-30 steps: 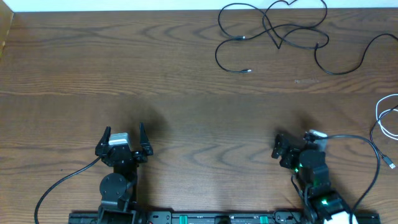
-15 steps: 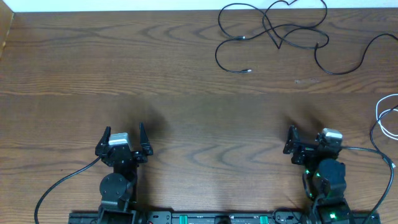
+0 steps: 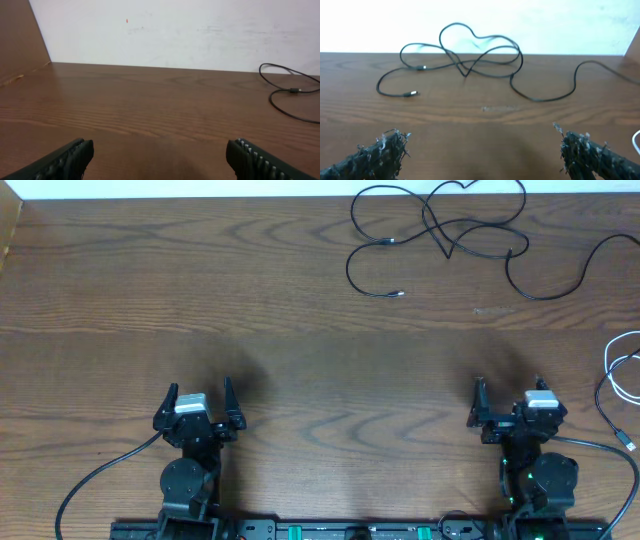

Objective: Untangle cables

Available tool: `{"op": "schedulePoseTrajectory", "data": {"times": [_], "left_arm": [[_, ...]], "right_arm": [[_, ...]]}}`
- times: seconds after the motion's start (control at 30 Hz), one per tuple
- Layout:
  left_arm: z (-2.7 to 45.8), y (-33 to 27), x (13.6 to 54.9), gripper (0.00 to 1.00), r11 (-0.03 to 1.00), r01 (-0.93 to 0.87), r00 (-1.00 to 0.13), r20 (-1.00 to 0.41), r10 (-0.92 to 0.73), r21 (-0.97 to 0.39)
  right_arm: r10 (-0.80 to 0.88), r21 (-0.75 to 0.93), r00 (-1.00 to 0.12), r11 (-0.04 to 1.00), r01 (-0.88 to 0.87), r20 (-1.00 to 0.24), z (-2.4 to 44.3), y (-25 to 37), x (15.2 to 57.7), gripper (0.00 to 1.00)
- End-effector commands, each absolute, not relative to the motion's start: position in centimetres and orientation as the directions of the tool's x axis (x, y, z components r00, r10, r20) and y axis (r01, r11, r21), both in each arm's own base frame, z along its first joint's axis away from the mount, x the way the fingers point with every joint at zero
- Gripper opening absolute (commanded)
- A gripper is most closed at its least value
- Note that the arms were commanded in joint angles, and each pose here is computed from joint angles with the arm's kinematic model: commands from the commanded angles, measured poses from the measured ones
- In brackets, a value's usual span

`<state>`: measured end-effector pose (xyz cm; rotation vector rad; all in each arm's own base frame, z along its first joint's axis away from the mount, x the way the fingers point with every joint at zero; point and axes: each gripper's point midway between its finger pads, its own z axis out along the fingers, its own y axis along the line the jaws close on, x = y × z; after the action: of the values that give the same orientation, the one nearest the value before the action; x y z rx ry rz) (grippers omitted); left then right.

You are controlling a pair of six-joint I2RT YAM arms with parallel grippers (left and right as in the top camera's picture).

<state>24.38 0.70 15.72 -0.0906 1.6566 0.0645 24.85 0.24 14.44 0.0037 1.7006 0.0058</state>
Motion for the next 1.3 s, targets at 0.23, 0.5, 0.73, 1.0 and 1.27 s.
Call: {"op": "schedulePoseTrajectory", "data": {"times": [0.23,0.5,0.73,1.0,1.27], "left_arm": [[14.13,1.35,24.24,0.90,0.991,-0.132,-0.136,-0.991,-0.001,0.017],[14.13,1.35,24.24,0.90,0.991,-0.132,-0.136,-0.991,-0.001,0.017],[14.13,1.35,24.24,0.90,0.991,-0.132,-0.136,-0.991,-0.001,0.017],[14.13,1.35,24.24,0.89,0.991,-0.132,-0.136,-0.991,-0.001,0.017],[14.13,1.35,24.24,0.89,0.991,-0.132,-0.136,-0.991,-0.001,0.017]], "right_arm": [[-0.024,-0.025,-0.078,1.000,0.016,-0.997,15.60,-0.41,24.61,0.99],[-0.048,-0.051,-0.078,0.998,0.030,-0.996,15.61,-0.78,24.60,0.99],[-0.037,-0.039,-0.078,0.999,0.032,-0.996,15.60,-0.81,24.60,0.99],[0.008,0.006,-0.077,0.999,0.034,-0.997,15.60,-0.78,24.60,0.99],[0.008,0.006,-0.075,0.999,0.035,-0.997,15.65,-0.79,24.60,0.99]]}}
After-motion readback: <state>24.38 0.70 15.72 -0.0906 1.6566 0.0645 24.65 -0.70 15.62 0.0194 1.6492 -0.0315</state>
